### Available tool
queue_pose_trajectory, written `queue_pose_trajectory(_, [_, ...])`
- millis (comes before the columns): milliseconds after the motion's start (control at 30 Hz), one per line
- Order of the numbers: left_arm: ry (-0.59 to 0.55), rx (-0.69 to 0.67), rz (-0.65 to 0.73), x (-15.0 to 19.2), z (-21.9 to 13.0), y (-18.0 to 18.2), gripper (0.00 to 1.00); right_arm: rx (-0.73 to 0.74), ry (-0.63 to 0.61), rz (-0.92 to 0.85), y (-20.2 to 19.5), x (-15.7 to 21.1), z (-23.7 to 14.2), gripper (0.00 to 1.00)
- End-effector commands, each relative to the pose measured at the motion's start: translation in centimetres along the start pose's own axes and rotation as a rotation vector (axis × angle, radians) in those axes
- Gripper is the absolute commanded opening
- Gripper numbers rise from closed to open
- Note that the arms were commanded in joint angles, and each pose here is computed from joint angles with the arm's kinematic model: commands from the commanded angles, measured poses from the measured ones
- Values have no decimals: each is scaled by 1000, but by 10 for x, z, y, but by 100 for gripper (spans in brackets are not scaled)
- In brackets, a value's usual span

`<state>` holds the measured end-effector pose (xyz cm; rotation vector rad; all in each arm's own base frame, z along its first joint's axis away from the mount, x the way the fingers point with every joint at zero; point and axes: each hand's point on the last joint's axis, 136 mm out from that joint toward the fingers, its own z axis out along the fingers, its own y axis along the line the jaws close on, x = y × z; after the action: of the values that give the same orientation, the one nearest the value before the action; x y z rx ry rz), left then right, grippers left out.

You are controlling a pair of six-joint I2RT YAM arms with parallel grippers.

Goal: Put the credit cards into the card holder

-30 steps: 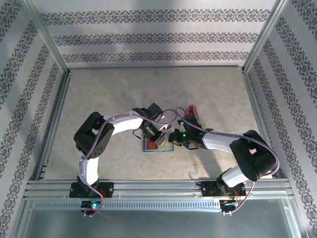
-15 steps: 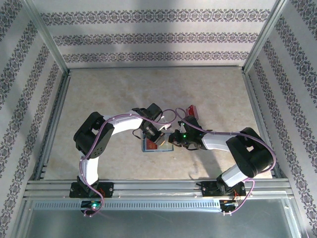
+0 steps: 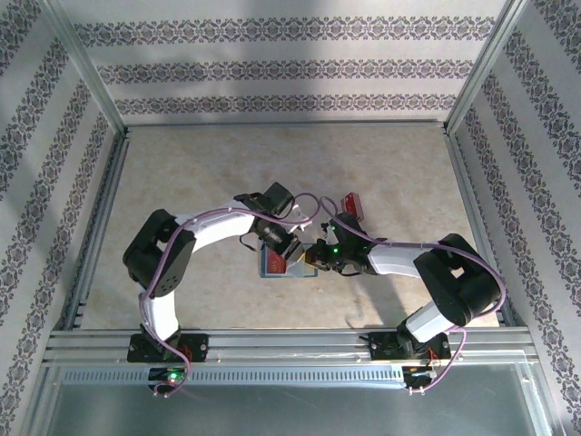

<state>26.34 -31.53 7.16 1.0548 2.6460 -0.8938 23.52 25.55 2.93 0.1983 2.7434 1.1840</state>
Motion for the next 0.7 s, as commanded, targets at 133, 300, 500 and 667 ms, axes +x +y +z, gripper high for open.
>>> queue_pose_trajectory(133, [-119,-50,35,-11,-51,2,35,-45,16,-34,20,-1,4,0])
queue_pose_trajectory(300, [-178,-114,8,-16,-76,27,37,-94,34,-38,34,0,12,0])
queue_pose_trajectory(500, [-232,-201,-33,-20,-105,60,39,-138,60,-51,49,1,17,0])
queue_pose_trajectory(667, [-253,-250,-62,-17,-118,81,39,-162,73,-48,54,0,22,0])
